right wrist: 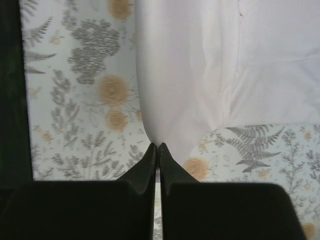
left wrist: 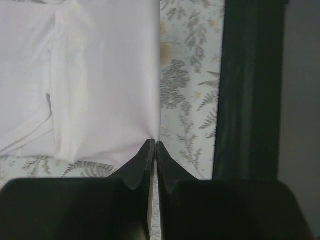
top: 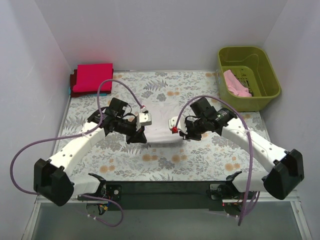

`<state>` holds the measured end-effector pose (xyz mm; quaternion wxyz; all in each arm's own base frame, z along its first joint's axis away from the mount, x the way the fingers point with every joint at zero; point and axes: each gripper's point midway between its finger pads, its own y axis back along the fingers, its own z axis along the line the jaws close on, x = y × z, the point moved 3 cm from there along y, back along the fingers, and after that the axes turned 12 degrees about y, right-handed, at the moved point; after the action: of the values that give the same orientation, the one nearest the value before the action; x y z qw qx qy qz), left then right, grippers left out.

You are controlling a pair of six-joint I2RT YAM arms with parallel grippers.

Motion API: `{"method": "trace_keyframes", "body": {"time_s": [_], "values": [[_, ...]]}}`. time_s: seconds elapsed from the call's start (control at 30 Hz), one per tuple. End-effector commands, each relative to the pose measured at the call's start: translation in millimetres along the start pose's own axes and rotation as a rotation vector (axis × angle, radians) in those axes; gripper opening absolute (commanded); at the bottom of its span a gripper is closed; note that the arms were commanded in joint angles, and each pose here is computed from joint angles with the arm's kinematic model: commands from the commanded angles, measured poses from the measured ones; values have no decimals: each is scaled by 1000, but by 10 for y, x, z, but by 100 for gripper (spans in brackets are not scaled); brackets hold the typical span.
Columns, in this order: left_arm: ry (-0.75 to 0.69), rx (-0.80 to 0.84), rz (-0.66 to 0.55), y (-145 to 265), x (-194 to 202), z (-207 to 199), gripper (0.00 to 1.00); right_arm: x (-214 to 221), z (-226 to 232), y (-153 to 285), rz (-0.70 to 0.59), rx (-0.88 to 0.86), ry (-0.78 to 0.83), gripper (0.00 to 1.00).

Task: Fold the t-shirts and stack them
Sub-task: Fold the tshirt

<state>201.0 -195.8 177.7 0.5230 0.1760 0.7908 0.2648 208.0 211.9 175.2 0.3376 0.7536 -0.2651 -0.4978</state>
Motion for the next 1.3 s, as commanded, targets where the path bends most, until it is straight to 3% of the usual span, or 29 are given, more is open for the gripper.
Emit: {"method": "trace_keyframes", "body": {"time_s": [0.0, 0.2, 0.6, 0.9, 1.27], "values": [[82, 169, -21, 194, -30, -576, 0, -195, 505, 203, -69, -128, -52, 1], [181, 178, 10, 241, -186, -565, 0, -281, 343, 337, -60, -98, 16, 1], [232, 44, -46, 129, -374, 884, 0, 3, -867, -37, -53, -98, 28, 1], [344, -51, -8, -46, 45, 1675, 0, 328, -1414, -721, -47, -158, -48, 1], [439, -110, 79, -339, 581, 1938, 0, 691, -1425, -1256, -9, -228, -208, 1]]}}
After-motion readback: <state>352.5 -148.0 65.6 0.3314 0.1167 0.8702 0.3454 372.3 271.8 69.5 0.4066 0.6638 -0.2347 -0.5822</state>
